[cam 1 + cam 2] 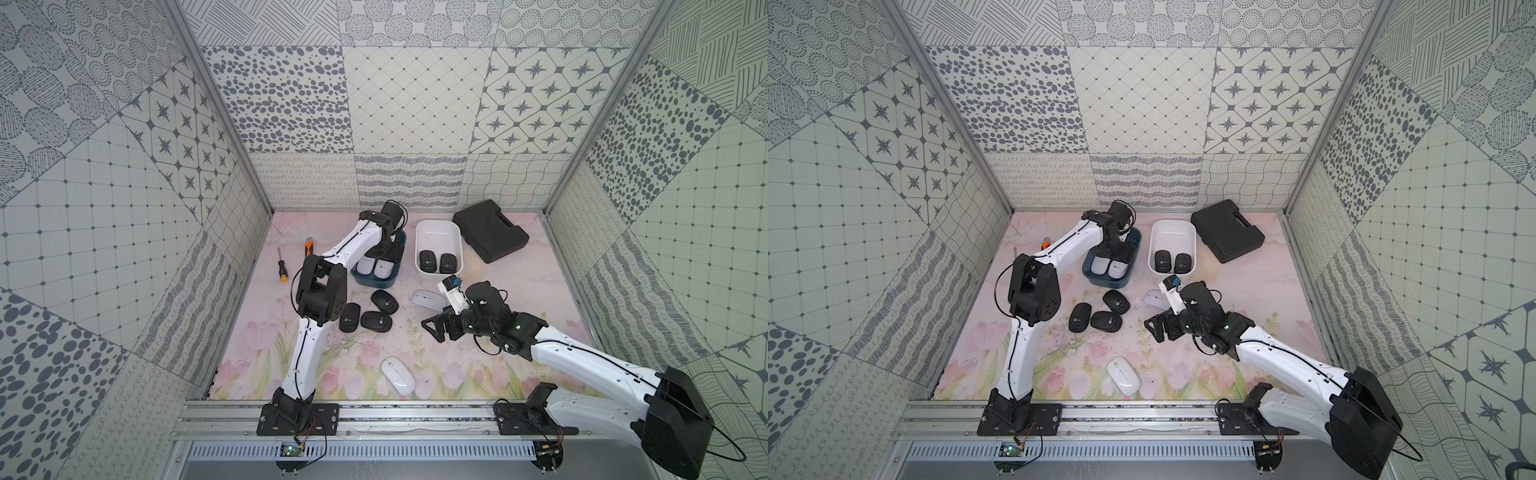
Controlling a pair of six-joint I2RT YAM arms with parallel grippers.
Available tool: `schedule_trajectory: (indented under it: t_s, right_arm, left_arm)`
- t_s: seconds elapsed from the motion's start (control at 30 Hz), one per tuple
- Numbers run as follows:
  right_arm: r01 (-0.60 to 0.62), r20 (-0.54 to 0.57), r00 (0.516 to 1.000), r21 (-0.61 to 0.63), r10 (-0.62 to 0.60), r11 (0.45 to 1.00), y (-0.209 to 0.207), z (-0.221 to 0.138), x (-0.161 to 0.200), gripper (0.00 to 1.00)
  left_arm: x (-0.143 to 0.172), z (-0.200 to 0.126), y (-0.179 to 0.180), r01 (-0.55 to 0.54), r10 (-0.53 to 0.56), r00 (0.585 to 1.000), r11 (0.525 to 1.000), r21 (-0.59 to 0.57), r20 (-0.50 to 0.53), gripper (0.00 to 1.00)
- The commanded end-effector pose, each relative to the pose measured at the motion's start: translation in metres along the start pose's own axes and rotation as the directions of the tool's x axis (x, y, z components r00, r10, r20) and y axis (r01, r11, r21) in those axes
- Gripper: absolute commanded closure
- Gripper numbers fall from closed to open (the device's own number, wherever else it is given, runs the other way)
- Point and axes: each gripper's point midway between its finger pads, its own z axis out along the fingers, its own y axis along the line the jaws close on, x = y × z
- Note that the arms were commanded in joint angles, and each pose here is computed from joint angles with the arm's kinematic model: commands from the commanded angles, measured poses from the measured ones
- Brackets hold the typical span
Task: Place the mice by color into the storage box
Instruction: Place the mouse in the storage box.
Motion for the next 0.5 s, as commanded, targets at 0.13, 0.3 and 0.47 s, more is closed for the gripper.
schedule_trajectory:
  t_s: [0.13,0.3,0.47]
  right_arm:
    - [0.015,0.043,0.999,-0.067,-0.012,0.998,0.014,0.006,-0.017,0.01]
    - [0.067,-0.023,0.997,-0.098,-0.07,0.993,0.023,0.023,-0.014,0.01]
    - [0.143,-0.098,0.983,-0.095,-0.153,0.985,0.029,0.05,-0.014,0.01]
  left_arm:
    - [-0.024,-0.085,-0.006,0.14,-0.161,0.972,0.982,0.129,0.171,0.21]
    - [-0.007,-0.138,0.009,0.232,-0.282,0.928,0.949,0.213,0.242,0.21]
    - [0.048,-0.165,0.036,0.339,-0.388,0.885,0.916,0.217,0.258,0.21]
